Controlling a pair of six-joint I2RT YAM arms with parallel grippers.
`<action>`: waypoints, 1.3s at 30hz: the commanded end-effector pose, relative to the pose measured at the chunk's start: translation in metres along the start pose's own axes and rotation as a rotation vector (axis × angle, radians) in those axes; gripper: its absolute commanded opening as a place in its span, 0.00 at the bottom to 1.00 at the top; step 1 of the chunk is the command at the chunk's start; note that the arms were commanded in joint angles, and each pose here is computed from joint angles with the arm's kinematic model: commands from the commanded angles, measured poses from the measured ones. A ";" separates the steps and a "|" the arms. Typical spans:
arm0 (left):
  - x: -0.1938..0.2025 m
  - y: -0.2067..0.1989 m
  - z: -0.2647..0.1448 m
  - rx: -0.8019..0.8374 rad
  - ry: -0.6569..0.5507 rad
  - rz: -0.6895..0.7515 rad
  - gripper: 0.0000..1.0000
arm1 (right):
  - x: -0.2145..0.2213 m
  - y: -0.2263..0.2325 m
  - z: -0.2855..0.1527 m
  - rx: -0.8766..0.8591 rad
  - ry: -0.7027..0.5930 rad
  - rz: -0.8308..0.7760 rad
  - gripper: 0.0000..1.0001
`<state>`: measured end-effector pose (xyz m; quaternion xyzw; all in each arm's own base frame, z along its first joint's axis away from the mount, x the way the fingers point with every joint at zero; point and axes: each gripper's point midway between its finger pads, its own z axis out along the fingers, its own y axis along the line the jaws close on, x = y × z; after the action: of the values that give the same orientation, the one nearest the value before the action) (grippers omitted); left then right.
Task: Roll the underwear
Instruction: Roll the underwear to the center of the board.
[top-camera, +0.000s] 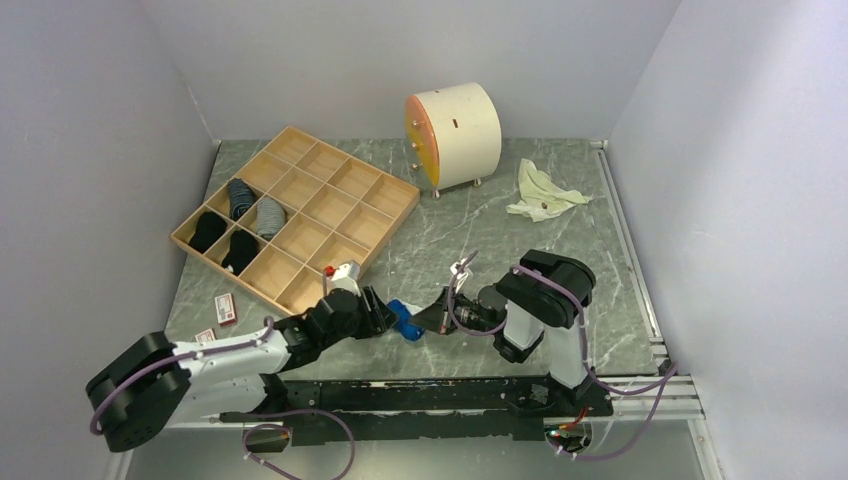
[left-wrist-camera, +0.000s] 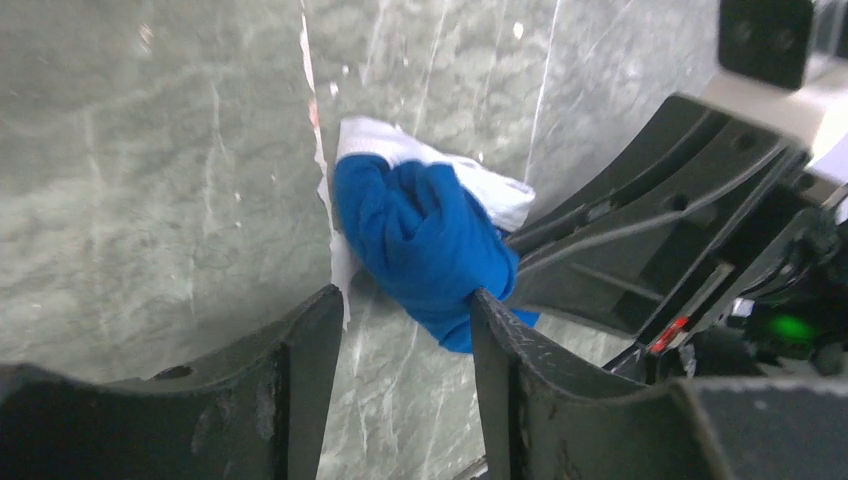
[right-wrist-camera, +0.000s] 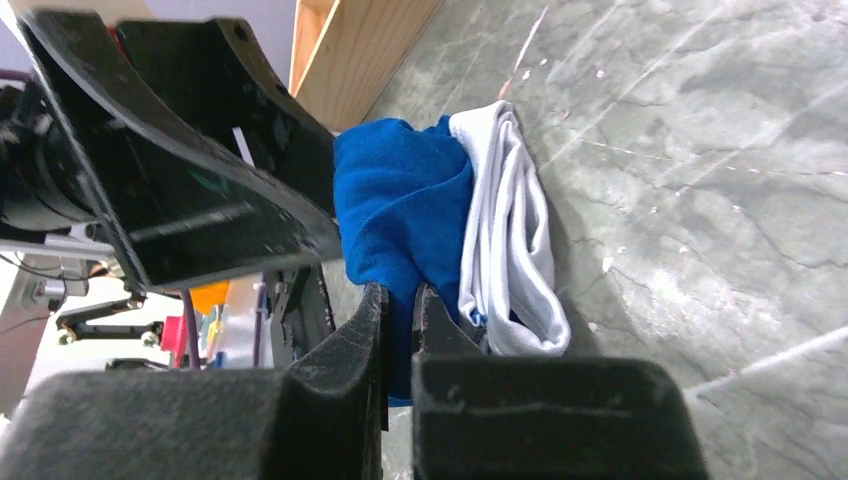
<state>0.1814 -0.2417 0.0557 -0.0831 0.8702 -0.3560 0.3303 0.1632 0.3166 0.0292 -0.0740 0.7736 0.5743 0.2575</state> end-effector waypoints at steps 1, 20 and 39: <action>0.003 -0.028 0.009 0.068 0.003 0.021 0.52 | 0.021 -0.069 -0.028 0.289 0.010 0.060 0.00; 0.007 -0.012 0.018 0.017 -0.035 0.003 0.62 | 0.002 -0.095 -0.026 0.526 0.216 -0.201 0.08; -0.014 0.018 0.032 -0.161 -0.184 -0.066 0.76 | 0.010 -0.104 -0.025 0.545 0.242 -0.174 0.06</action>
<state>0.2057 -0.2407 0.0415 -0.1466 0.8567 -0.3091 0.3861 0.2104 0.3230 0.0297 -0.1553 0.8211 0.4644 0.2932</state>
